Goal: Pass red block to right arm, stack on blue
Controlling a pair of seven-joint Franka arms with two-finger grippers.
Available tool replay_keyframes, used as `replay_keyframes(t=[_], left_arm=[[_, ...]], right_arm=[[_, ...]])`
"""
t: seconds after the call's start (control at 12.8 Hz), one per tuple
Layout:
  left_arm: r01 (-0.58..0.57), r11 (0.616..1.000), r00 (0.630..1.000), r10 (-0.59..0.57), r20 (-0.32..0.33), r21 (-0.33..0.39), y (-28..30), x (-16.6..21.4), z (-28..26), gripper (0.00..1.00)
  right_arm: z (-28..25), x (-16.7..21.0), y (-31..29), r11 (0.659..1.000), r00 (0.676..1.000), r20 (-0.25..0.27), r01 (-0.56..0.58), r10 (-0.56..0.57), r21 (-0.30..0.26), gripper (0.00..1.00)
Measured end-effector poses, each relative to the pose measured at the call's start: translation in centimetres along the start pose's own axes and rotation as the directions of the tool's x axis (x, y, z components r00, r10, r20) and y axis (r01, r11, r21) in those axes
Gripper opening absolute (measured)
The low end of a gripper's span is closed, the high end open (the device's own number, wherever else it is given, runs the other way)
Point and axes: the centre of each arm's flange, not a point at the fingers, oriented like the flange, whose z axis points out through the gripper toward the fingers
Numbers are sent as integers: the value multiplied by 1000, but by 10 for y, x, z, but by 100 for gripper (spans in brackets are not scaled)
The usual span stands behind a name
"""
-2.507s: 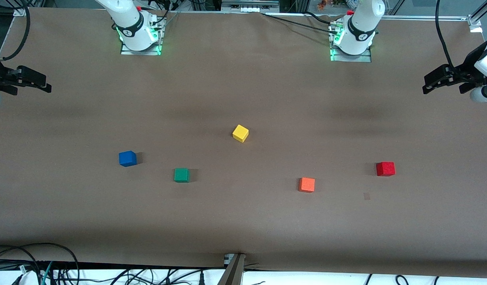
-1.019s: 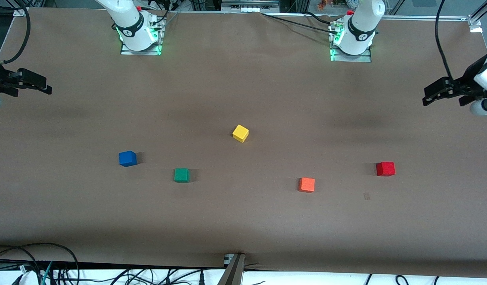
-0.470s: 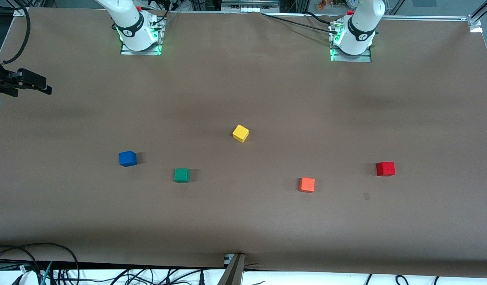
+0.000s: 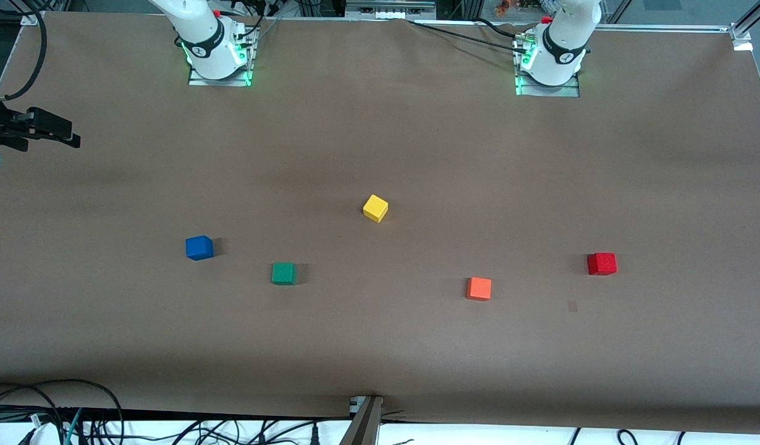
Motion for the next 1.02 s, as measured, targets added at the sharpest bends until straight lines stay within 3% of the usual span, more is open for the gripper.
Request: replay_keyframes(t=[0.24,0.47,0.71,1.02], left_arm=[[-312,949,950,313,-5,36,-24,-18,114,100],[-513,858,848,513,-134,32,-15,-25,234,100],[-646,762,721,630,-289,52,13,0,309,100],[-730,672,562,694,-449,125,47,50,358,100]], right_arm=[[0,0,0,1000,1000,0,0,0,0,100],[0,0,0,1000,1000,-3,0,0,0,100],[-1,1,0,1000,1000,-6,1,-1,-1,100],[-1,1,0,1000,1000,-8,1,-1,-1,100]])
